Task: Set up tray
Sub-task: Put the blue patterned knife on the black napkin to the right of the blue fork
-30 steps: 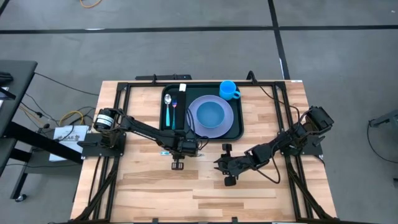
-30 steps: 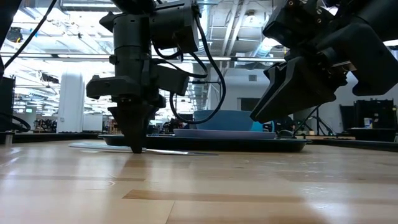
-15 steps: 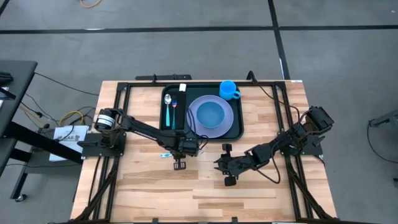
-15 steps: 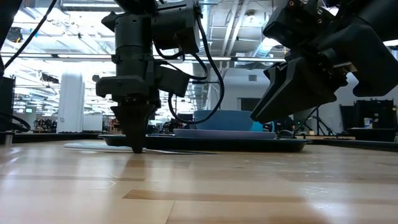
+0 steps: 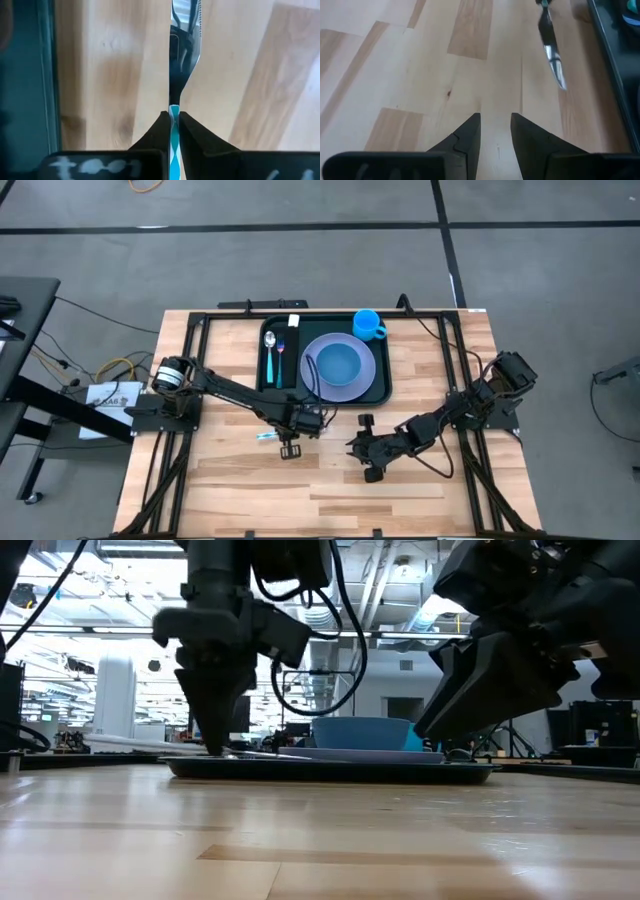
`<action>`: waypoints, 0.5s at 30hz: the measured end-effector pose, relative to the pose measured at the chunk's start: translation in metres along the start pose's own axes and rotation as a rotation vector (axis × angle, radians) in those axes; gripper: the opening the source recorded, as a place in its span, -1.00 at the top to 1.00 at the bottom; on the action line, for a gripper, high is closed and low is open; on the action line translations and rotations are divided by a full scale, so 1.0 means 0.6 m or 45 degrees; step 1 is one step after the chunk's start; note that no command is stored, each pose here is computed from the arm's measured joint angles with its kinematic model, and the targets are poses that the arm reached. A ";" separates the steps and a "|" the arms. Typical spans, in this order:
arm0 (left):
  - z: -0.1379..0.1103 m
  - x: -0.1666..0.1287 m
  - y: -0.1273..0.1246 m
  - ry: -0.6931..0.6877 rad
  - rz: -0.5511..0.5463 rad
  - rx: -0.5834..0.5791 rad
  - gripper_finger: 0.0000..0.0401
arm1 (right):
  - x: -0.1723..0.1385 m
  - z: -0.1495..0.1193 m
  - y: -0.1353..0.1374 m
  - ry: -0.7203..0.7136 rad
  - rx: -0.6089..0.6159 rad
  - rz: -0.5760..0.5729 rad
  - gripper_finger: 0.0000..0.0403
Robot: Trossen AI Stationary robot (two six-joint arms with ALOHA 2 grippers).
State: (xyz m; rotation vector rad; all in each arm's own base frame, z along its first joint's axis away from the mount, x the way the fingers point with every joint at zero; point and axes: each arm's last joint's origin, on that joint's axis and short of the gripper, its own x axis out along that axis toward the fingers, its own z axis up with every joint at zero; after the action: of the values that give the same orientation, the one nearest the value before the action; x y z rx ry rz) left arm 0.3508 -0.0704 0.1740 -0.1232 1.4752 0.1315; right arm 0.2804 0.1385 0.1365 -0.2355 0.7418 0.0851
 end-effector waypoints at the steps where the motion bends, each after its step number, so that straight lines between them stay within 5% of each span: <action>1: -0.002 -0.003 -0.004 0.010 0.004 0.000 0.99 | 0.000 0.000 0.000 0.002 -0.001 0.000 0.50; 15: -0.022 -0.036 -0.031 0.123 0.100 -0.036 0.97 | -0.051 0.018 0.016 -0.069 -0.031 0.053 0.50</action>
State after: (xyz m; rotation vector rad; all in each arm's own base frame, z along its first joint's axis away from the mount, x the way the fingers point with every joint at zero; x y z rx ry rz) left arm 0.3391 -0.0910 0.1942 -0.0954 1.5754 0.2130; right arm 0.2636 0.1505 0.1633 -0.2402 0.6922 0.1398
